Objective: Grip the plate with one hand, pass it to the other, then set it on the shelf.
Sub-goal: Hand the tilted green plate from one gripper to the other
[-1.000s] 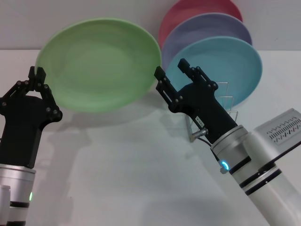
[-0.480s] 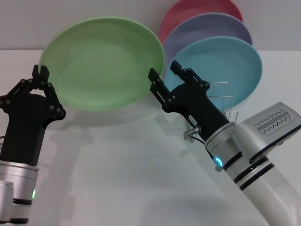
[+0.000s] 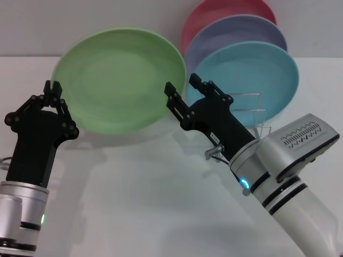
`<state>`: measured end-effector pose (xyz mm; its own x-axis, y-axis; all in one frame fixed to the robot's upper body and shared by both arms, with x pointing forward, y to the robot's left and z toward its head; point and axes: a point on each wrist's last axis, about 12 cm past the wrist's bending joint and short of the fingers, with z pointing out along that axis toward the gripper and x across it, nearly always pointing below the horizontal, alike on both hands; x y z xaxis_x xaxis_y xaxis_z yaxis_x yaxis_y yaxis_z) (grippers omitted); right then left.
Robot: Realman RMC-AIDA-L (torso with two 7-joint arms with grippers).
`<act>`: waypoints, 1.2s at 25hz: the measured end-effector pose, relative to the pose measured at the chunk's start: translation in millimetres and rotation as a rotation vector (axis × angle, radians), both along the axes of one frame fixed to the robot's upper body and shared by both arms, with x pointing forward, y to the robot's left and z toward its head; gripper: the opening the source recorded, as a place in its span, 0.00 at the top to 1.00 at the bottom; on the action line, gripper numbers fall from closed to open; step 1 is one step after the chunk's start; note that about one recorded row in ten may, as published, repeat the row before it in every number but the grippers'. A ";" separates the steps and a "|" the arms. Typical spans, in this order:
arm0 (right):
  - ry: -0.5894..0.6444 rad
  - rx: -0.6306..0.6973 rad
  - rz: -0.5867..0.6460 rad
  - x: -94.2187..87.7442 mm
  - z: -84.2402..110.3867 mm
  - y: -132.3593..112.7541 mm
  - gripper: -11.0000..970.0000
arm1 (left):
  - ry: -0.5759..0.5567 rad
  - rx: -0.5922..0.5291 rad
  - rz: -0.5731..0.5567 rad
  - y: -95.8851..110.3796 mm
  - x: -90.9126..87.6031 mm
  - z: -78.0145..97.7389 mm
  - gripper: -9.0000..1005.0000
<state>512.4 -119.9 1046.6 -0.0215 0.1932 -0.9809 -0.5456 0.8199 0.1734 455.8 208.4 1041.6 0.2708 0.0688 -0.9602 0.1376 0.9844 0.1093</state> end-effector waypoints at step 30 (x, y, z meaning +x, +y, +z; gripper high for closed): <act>0.063 -0.043 -0.006 -9.5 -14.6 -5.6 0.38 | 0.100 0.028 -0.031 -2.3 -1.8 -14.3 0.96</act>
